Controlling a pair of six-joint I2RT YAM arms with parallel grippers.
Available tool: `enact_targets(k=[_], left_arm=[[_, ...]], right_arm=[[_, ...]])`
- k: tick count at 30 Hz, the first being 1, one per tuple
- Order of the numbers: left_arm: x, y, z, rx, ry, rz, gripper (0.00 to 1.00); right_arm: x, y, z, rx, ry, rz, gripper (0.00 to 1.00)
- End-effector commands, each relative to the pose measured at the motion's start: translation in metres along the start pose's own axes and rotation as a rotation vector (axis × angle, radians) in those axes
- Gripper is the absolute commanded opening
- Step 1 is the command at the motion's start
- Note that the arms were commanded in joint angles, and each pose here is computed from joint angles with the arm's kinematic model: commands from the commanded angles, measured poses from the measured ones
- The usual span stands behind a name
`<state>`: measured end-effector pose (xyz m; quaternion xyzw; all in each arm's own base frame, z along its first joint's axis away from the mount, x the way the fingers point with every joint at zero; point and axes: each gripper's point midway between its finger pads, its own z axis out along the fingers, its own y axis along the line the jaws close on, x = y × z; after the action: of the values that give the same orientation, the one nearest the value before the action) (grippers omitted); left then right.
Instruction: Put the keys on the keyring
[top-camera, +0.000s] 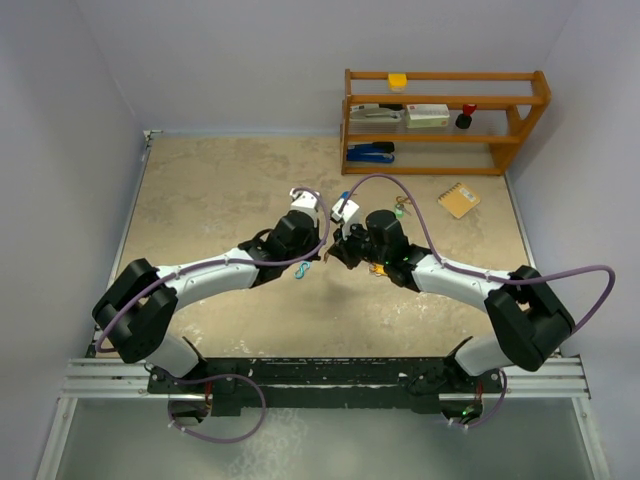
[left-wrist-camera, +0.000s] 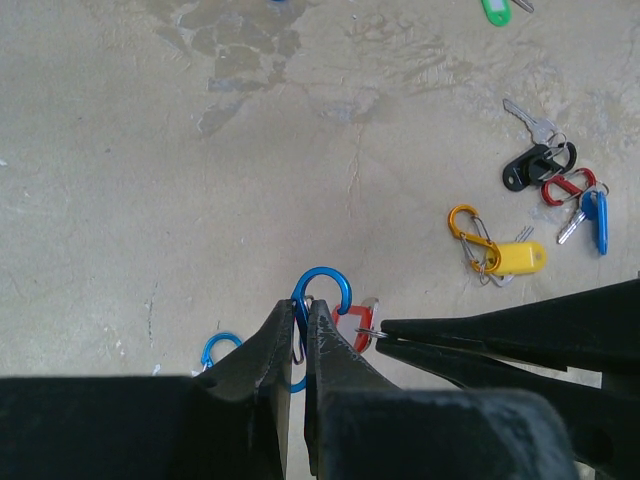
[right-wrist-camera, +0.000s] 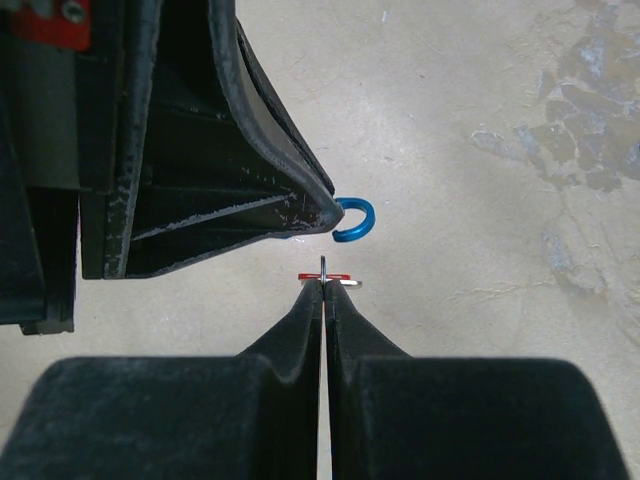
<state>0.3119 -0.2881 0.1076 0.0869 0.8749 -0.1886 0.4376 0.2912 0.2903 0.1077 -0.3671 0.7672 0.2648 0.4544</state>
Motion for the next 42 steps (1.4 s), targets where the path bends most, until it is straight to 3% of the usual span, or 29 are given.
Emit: enact_targets(k=[1,42], left_arm=[[-0.027,-0.022,-0.002,0.069,-0.073,0.007,0.0],[-0.021,-0.032,-0.01,0.119,-0.049,0.048,0.0]], right_arm=[[-0.032,0.002,0.002,-0.013,-0.085,-0.041,0.0],[-0.024,-0.01,0.008,0.048,-0.064,-0.039,0.0]])
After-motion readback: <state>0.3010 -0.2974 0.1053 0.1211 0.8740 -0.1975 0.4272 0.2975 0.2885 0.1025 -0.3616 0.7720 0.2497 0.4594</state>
